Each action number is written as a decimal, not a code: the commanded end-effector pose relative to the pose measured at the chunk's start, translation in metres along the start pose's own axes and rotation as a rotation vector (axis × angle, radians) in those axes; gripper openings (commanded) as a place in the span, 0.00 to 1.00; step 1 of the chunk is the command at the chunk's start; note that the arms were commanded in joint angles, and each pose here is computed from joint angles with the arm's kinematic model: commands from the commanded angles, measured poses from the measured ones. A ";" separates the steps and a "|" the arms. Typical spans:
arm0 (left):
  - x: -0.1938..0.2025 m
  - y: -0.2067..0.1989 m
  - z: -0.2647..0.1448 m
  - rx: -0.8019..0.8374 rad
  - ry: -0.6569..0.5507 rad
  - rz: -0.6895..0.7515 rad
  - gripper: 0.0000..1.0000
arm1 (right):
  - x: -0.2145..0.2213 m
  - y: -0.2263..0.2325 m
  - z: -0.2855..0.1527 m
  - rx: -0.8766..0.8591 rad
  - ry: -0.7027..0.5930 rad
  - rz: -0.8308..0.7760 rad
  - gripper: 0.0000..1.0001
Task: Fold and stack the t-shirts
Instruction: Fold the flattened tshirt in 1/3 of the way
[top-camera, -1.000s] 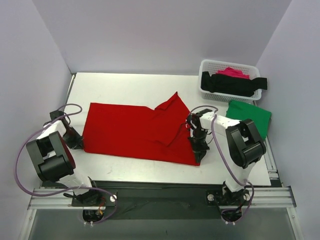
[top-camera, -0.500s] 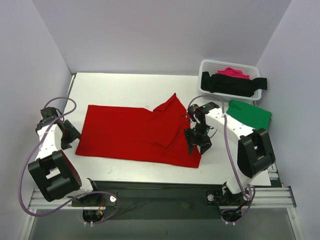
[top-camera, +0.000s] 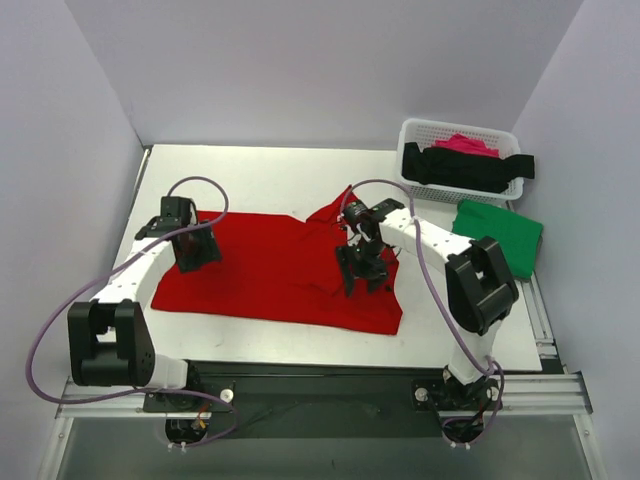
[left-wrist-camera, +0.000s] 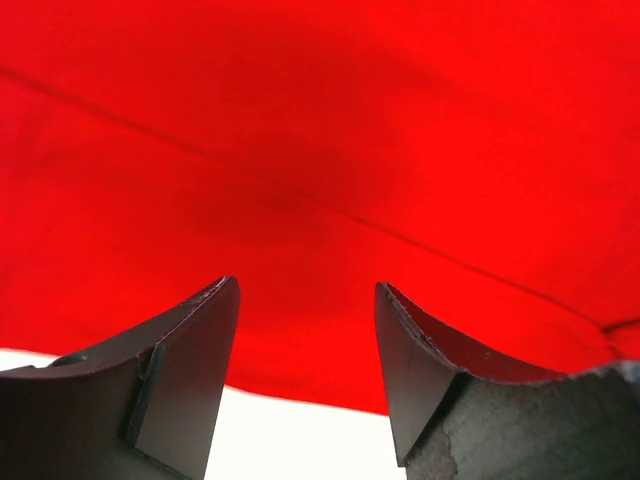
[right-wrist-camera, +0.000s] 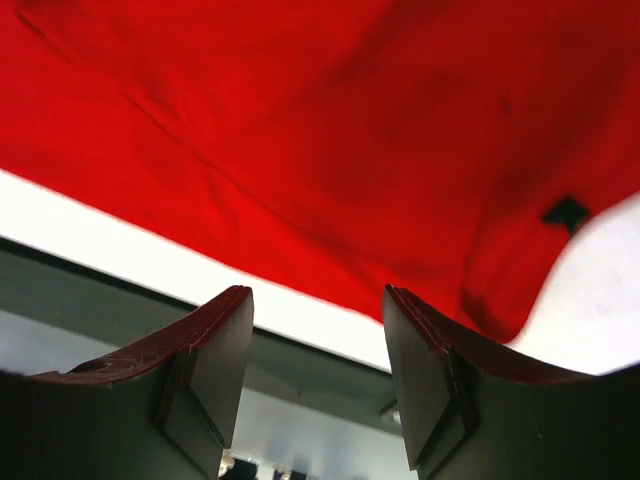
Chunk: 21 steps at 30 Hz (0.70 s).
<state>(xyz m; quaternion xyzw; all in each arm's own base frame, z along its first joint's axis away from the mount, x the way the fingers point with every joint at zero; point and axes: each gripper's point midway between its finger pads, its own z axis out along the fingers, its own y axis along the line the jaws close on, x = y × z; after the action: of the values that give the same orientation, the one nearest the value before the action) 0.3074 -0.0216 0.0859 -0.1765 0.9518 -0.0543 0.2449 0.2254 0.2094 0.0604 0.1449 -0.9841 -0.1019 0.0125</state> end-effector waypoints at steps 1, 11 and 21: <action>-0.008 -0.022 0.016 0.093 -0.014 -0.033 0.67 | -0.019 0.020 0.004 -0.024 -0.037 -0.050 0.55; 0.029 -0.010 0.052 0.080 0.111 -0.015 0.67 | -0.030 0.031 0.035 0.001 -0.005 -0.109 0.55; 0.058 0.007 0.060 0.046 0.185 0.022 0.66 | -0.045 0.037 0.046 -0.003 -0.016 -0.093 0.55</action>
<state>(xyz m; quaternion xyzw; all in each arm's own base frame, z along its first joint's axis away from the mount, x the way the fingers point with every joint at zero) 0.2978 -0.0397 0.0220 -0.1682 0.9656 -0.0945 0.1743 0.2516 0.2611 0.0180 0.1879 -0.9764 -0.1067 0.0041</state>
